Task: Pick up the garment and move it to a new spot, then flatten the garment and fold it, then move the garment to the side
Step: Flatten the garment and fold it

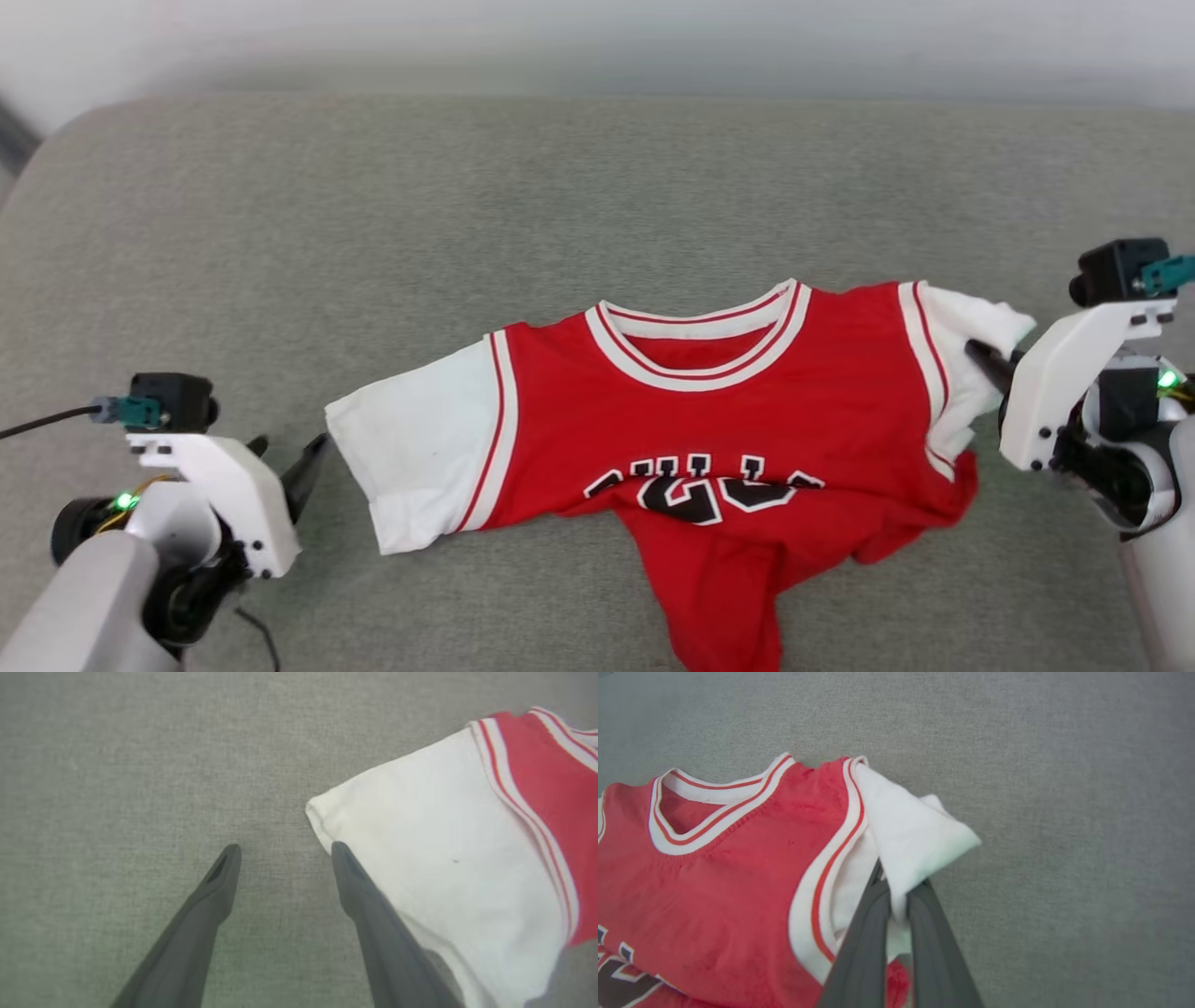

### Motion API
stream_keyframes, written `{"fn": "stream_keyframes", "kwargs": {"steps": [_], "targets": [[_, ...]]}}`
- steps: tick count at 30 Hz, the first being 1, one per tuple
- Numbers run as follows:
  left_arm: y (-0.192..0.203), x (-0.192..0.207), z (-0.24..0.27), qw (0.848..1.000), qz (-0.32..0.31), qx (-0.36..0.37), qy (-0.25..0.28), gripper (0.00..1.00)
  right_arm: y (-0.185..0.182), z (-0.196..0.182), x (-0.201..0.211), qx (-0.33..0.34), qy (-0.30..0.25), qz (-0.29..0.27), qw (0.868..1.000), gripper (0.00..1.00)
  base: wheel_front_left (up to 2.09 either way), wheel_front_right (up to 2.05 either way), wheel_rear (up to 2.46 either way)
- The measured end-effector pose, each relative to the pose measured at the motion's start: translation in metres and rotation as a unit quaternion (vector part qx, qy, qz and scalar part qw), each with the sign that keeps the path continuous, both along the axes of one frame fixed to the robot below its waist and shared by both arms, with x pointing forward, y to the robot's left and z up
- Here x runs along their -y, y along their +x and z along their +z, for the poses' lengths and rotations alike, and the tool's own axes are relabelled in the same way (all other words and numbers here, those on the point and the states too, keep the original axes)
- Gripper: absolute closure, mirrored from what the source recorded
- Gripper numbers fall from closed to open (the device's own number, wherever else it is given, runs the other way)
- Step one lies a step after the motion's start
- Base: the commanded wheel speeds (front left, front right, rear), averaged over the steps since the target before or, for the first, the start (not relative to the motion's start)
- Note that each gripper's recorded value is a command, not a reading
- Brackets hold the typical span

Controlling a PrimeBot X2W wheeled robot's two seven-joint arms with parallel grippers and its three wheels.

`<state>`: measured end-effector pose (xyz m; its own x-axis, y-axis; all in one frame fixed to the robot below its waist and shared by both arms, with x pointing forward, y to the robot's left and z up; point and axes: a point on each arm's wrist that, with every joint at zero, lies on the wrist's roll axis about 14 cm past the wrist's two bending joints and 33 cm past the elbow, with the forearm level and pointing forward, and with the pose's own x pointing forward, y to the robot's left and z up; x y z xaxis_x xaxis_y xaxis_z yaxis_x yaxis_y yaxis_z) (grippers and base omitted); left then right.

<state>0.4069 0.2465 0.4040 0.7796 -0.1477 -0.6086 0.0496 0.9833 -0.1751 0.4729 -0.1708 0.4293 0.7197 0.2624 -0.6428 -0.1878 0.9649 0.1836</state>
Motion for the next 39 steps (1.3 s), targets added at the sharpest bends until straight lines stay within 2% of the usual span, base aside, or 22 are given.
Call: {"fn": "stream_keyframes", "kwargs": {"steps": [1,8,13,14,15,16,17,18,22,28,34,39], "targets": [[-0.004,0.002,-0.015,0.998,-0.015,-0.057,-0.012,0.0,-0.015,-0.003,0.009,-0.003,0.007,-0.015,1.0,1.0,0.0,0.0,0.0],[0.02,0.023,-0.025,0.994,-0.049,-0.088,-0.03,0.0,-0.033,-0.013,0.026,-0.015,0.011,-0.044,0.999,1.0,0.0,0.0,0.0],[0.029,0.031,-0.036,0.989,-0.082,-0.126,-0.014,0.0,-0.037,-0.022,0.032,-0.026,0.014,-0.056,0.998,1.0,0.0,0.0,0.0],[0.031,0.038,-0.039,0.983,-0.109,-0.148,0.0,0.0,-0.038,-0.026,0.033,-0.031,0.016,-0.061,0.998,1.0,0.0,0.0,0.0],[0.031,0.041,-0.04,0.981,-0.115,-0.153,0.0,0.13,-0.038,-0.027,0.033,-0.033,0.017,-0.062,0.997,1.0,0.0,0.0,0.0],[0.031,0.043,-0.04,0.98,-0.121,-0.156,0.0,0.51,-0.038,-0.028,0.033,-0.033,0.019,-0.062,0.997,1.0,0.0,0.0,0.0],[0.031,0.045,-0.04,0.979,-0.125,-0.159,0.0,0.64,-0.037,-0.028,0.033,-0.033,0.02,-0.062,0.997,1.0,0.0,0.0,0.0],[0.031,0.047,-0.041,0.978,-0.128,-0.162,0.0,1.0,-0.037,-0.029,0.032,-0.033,0.02,-0.062,0.997,1.0,0.0,0.0,0.0],[0.028,0.06,-0.04,0.977,-0.144,-0.157,-0.004,1.0,-0.036,-0.028,0.029,-0.032,0.021,-0.058,0.998,1.0,0.0,0.0,0.0],[0.032,0.06,-0.028,0.983,-0.147,-0.11,0.022,1.0,-0.033,-0.02,0.026,-0.02,0.013,-0.047,0.999,1.0,0.0,0.0,0.0],[0.062,0.054,0.027,0.992,-0.116,0.007,0.046,1.0,-0.029,0.001,0.025,0.01,0.0,-0.037,0.999,1.0,0.0,0.0,0.0],[0.088,0.044,0.089,0.989,-0.076,0.109,0.065,1.0,-0.016,0.031,0.027,0.051,-0.026,-0.024,0.998,1.0,0.0,0.0,0.0]]}}
